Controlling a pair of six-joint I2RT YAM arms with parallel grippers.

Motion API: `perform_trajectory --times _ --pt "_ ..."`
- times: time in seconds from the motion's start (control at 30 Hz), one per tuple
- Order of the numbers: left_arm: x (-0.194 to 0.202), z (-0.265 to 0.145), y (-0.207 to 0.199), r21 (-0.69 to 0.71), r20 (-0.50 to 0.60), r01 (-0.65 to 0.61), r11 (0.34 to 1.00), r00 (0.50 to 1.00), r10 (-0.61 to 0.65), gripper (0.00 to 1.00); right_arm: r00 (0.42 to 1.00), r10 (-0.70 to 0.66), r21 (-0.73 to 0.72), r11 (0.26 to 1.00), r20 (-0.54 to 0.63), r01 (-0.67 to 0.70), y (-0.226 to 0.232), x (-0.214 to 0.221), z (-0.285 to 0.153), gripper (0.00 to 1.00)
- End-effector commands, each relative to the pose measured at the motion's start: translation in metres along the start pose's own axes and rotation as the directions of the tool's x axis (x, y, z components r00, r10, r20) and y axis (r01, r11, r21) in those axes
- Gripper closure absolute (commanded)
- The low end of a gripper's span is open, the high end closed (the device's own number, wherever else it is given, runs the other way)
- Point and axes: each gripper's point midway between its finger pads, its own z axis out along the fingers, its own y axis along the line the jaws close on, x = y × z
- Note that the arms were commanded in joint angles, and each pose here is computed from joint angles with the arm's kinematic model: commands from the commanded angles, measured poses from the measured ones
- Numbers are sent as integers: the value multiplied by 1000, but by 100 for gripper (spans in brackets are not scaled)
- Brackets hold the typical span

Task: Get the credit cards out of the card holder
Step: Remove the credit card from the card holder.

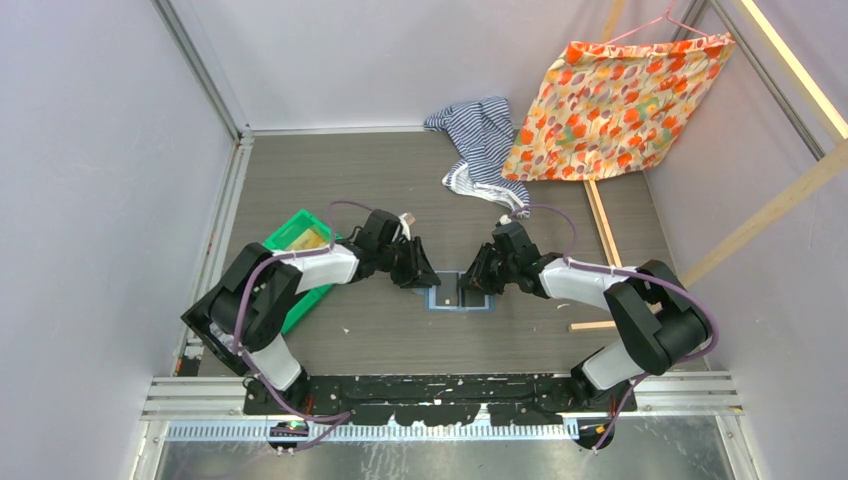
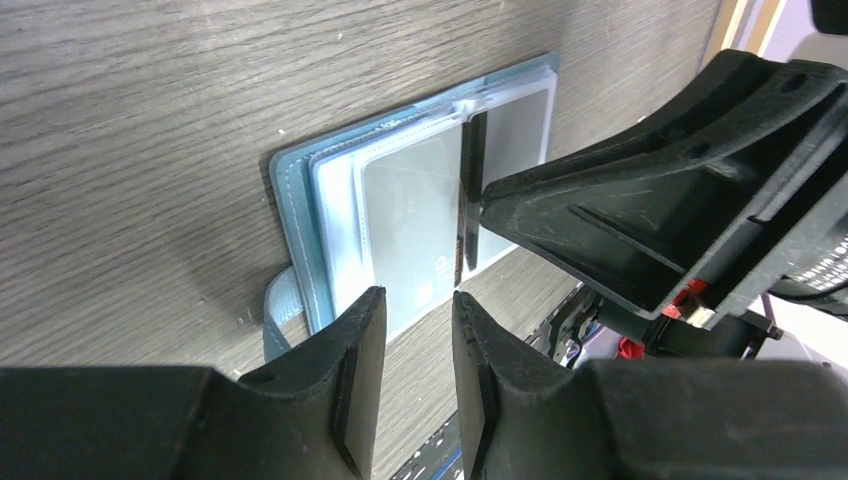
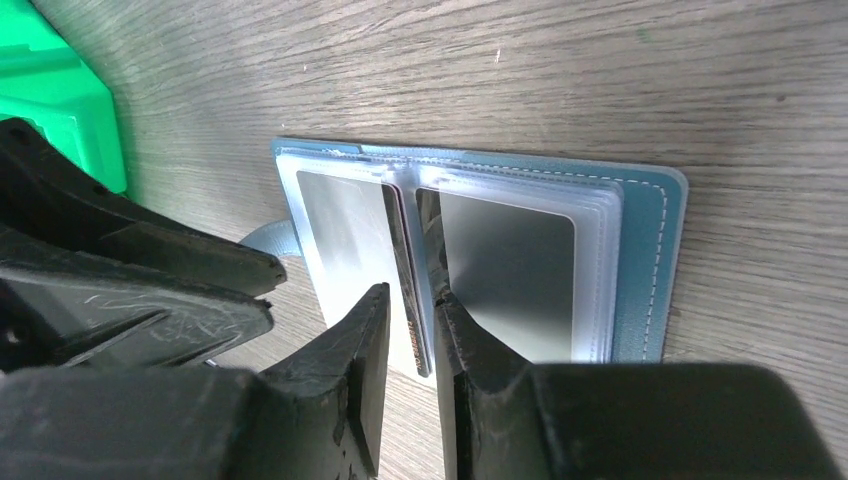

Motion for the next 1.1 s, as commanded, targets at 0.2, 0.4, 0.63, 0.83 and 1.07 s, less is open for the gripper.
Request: perform_trajectory --times 0.2,0.4,0.63,0.83,1.07 --pt "0 19 -7 51 -28 -1 999 1000 2 68 999 -18 -13 1000 39 18 5 -9 -5 71" --pt "4 26 -1 38 -42 10 999 999 -8 68 999 -17 -15 1000 41 18 6 -10 -6 71" --pt "6 27 -9 54 -42 -3 999 999 6 69 999 -14 -15 1000 44 14 5 -11 -7 71" --pt "11 32 -15 62 -65 -25 998 997 29 70 999 -10 -17 1000 49 11 5 -13 -8 71" --pt "14 40 -5 30 -81 -11 1000 997 13 72 998 5 -8 1000 55 -5 -1 -16 -9 70"
